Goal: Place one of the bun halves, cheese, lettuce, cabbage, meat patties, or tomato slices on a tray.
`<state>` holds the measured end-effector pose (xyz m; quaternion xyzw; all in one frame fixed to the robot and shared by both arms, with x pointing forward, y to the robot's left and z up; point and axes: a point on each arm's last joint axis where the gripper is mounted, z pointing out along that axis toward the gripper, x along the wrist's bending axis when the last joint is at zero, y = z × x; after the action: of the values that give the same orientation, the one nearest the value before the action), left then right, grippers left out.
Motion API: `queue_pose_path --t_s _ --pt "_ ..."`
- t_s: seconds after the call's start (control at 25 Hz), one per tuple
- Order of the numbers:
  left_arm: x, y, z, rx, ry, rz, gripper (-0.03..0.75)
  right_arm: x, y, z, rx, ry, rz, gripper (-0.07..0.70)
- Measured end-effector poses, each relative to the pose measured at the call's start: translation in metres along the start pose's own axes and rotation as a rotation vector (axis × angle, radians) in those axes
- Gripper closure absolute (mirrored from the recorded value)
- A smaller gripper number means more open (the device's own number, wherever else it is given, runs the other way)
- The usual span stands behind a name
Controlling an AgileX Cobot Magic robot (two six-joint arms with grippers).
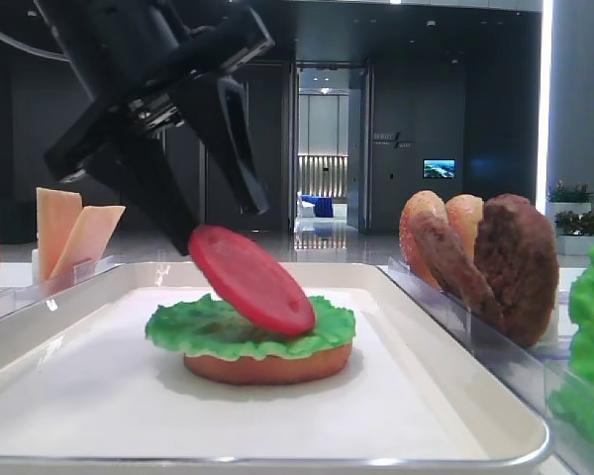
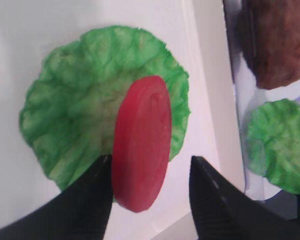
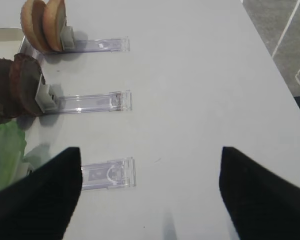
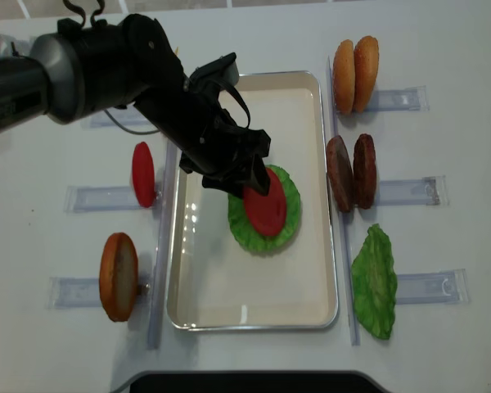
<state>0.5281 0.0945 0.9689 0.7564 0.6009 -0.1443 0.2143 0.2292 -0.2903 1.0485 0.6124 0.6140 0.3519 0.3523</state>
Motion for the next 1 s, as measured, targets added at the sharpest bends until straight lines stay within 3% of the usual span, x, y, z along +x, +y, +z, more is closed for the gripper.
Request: queue_pose_path --t_s 0.2,0.4,0.64,0.76,1.0 --pt "0.002 -0.004 -0.021 -0.018 0.102 0.029 0.320 0.000 0.000 0.000 0.000 0.000 0.000 0.093" --pt "-0.003 -0.009 -0.047 -0.072 0.147 0.024 0.318 0.000 0.000 0.000 0.000 0.000 0.000 0.093" --pt "-0.003 -0.011 -0.049 -0.063 0.153 0.014 0.318 0.000 0.000 0.000 0.000 0.000 0.000 0.093" --pt "-0.001 -0.010 -0.049 -0.069 0.173 -0.013 0.318 0.000 0.000 0.000 0.000 0.000 0.000 0.093" --pt "0.001 0.002 -0.075 -0.089 0.362 -0.046 0.318 0.000 0.000 0.000 0.000 0.000 0.000 0.093"
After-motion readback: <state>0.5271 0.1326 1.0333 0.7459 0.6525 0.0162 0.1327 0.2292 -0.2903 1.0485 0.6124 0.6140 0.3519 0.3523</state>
